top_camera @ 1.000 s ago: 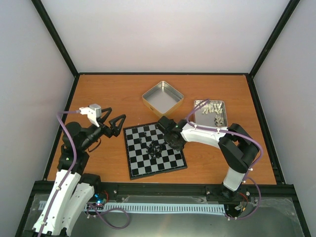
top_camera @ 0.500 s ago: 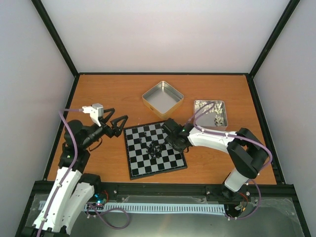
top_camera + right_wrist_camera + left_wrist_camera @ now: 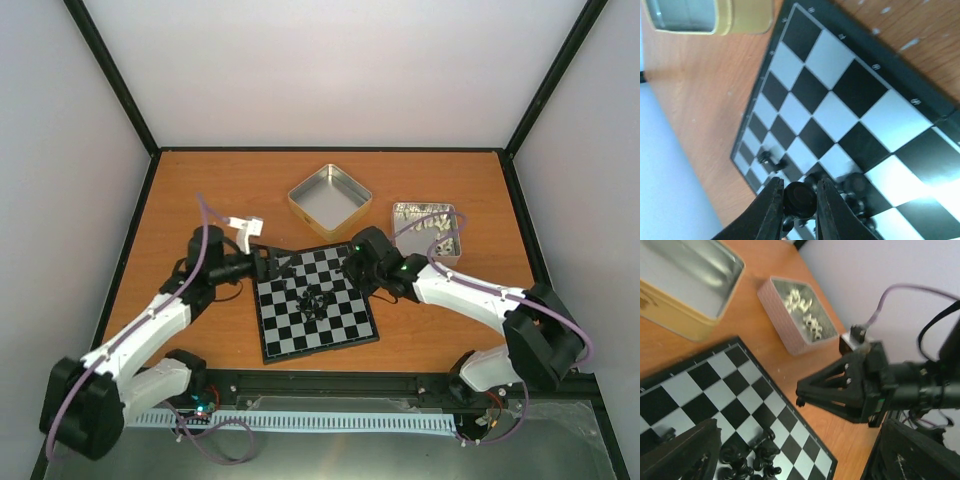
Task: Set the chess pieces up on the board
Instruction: Place the chess piece on the chessboard.
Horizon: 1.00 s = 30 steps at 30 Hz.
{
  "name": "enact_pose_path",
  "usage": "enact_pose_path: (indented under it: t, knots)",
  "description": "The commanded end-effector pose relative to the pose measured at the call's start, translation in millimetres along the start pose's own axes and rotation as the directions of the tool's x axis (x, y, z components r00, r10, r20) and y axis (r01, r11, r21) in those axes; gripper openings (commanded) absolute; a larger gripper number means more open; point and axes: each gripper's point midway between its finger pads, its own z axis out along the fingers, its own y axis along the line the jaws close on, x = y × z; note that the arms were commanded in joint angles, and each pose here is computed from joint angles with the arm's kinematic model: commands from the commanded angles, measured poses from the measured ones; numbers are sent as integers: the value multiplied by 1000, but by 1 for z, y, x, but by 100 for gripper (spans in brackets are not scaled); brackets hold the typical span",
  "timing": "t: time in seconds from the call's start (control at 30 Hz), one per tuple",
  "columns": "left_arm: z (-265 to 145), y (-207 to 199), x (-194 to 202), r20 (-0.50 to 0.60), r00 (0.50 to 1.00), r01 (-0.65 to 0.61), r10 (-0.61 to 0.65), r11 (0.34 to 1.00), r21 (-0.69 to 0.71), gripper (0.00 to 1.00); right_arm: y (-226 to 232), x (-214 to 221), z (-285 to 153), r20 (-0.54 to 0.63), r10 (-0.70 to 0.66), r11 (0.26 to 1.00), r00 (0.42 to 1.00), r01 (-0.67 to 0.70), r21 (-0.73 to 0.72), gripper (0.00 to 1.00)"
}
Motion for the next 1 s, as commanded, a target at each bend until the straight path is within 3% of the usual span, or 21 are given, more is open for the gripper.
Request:
enact_pose_path:
  t: [0.0, 0.27, 0.47, 0.73, 0.97]
  knots:
    - [28, -14, 1, -58, 998, 16, -14, 999, 34, 84, 25, 10, -7, -83, 15, 992, 996, -26, -126, 17]
    - [71, -27, 38, -154, 984, 100, -84, 990, 99, 60, 35, 23, -6, -174, 14, 982, 985, -46, -181, 17]
    - [82, -14, 37, -108, 986, 132, -128, 991, 34, 47, 35, 32, -1, -237, 33, 980, 971, -78, -183, 17]
    - [86, -9, 47, -132, 979, 160, -153, 986, 40, 37, 33, 33, 3, -245, 47, 981, 968, -92, -173, 17]
    - [82, -3, 56, -130, 975, 187, -182, 982, 26, 37, 30, 26, 3, -205, 70, 981, 976, -105, -165, 17]
